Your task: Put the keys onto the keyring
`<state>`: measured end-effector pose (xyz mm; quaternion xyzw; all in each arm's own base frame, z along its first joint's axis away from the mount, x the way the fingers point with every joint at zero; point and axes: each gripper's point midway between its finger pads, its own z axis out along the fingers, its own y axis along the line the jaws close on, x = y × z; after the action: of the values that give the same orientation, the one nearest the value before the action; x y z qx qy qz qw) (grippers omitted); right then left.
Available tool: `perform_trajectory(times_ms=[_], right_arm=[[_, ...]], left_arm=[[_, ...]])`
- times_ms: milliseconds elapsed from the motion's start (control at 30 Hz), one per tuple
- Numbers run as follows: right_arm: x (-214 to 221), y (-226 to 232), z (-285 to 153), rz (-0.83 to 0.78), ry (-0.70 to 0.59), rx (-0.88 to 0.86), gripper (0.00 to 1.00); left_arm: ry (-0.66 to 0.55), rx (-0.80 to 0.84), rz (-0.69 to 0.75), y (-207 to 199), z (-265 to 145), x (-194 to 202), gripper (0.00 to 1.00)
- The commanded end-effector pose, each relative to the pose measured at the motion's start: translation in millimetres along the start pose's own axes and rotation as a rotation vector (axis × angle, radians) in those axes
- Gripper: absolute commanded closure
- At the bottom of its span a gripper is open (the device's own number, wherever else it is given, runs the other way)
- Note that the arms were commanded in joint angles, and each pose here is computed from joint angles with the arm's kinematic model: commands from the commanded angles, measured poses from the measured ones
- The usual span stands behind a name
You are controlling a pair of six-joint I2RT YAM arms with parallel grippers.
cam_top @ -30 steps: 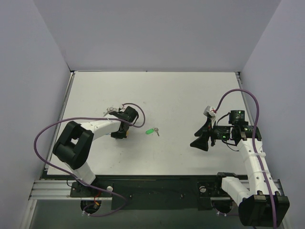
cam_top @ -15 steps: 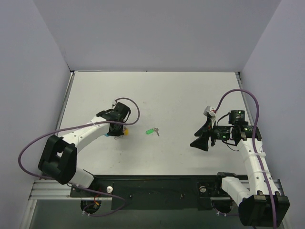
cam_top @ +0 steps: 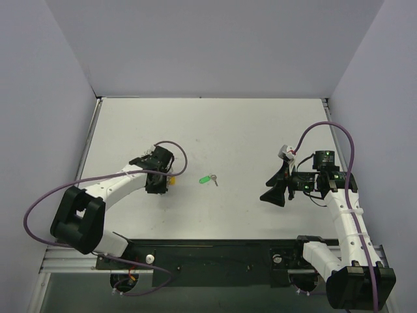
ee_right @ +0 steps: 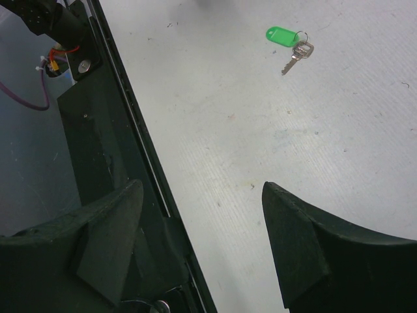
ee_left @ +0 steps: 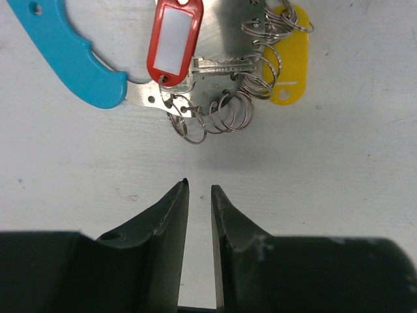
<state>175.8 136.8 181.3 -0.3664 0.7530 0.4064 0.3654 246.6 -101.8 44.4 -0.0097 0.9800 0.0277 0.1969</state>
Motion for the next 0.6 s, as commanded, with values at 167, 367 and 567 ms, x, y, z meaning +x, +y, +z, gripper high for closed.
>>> perform_trajectory(times_ms=[167, 367, 567], right_arm=[[-8, 7, -2, -0.024, -0.03, -0.025, 0.3], [-8, 7, -2, -0.02, -0.029, -0.026, 0.3], [-8, 7, -2, -0.021, -0.028, -0.025, 0.3]], left_arm=[[-0.061, -0.109, 0.123, -18, 12, -19, 0.68], [-0.11, -0.229, 0.183, -22, 15, -22, 0.68], [-0.131, -0.348, 0.23, -15, 15, -20, 0.67]])
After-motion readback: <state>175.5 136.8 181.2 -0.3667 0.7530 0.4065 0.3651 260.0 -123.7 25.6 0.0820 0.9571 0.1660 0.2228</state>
